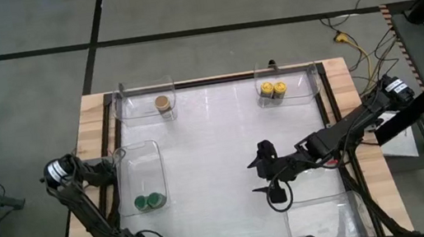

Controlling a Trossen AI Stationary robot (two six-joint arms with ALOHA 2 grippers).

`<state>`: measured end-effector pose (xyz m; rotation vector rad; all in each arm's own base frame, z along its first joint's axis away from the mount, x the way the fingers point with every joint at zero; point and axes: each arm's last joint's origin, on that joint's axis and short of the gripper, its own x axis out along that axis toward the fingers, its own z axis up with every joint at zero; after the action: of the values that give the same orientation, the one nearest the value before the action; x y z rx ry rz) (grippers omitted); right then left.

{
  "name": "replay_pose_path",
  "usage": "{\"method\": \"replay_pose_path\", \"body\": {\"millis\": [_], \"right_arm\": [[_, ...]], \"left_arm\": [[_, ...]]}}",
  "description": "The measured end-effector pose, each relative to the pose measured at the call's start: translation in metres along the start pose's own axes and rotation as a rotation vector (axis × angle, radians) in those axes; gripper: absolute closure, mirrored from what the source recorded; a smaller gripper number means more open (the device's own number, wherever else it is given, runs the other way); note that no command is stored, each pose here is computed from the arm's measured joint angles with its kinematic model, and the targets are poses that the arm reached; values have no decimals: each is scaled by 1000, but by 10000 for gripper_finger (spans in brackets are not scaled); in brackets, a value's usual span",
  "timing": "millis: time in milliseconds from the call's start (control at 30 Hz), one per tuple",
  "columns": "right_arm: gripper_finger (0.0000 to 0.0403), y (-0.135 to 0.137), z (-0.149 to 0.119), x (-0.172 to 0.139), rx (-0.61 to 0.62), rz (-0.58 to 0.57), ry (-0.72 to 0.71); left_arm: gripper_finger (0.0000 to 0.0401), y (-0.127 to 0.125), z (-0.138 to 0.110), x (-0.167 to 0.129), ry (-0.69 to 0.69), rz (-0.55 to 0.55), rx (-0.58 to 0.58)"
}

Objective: Sort spices by type
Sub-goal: Put the gold seasoning bottle into the top left transparent bin

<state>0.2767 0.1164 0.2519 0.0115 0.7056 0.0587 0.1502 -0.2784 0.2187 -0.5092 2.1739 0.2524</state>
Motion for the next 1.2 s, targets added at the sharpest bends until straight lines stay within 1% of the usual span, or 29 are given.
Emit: {"method": "replay_pose_path", "body": {"millis": [100, 167, 233, 300, 400, 500, 567, 633, 767, 933, 1033, 1200], "right_arm": [[44, 0, 0, 0, 4, 0, 0], [44, 0, 0, 0, 4, 0, 0], [44, 0, 0, 0, 5, 0, 0], [44, 0, 0, 0, 6, 0, 0], [44, 0, 0, 0, 7, 0, 0], [44, 0, 0, 0, 7, 0, 0], [44, 0, 0, 0, 7, 0, 0], [44, 0, 0, 0, 7, 0, 0], [44, 0, 0, 0, 9, 0, 0], [44, 0, 0, 0, 10, 0, 0], [44, 0, 0, 0, 10, 0, 0], [44, 0, 0, 0, 10, 0, 0]], "left_arm": [[143, 1, -11, -17, -42, 47, 29], [143, 2, -23, -34, -106, 78, 43], [143, 2, -34, -53, -198, 94, 50], [143, 2, -44, -71, -323, 90, 60], [143, -2, -55, -97, -555, -1, 119], [143, 0, -62, -118, -769, -30, 156], [143, -1, -64, -129, -882, -43, 185], [143, 0, -63, -136, -959, -31, 206], [143, 3, -54, -147, -1018, 11, 245], [143, 10, -30, -157, -1026, 111, 291], [143, 19, -17, -168, -1024, 155, 320], [143, 39, 0, -193, -1075, 231, 356]]}}
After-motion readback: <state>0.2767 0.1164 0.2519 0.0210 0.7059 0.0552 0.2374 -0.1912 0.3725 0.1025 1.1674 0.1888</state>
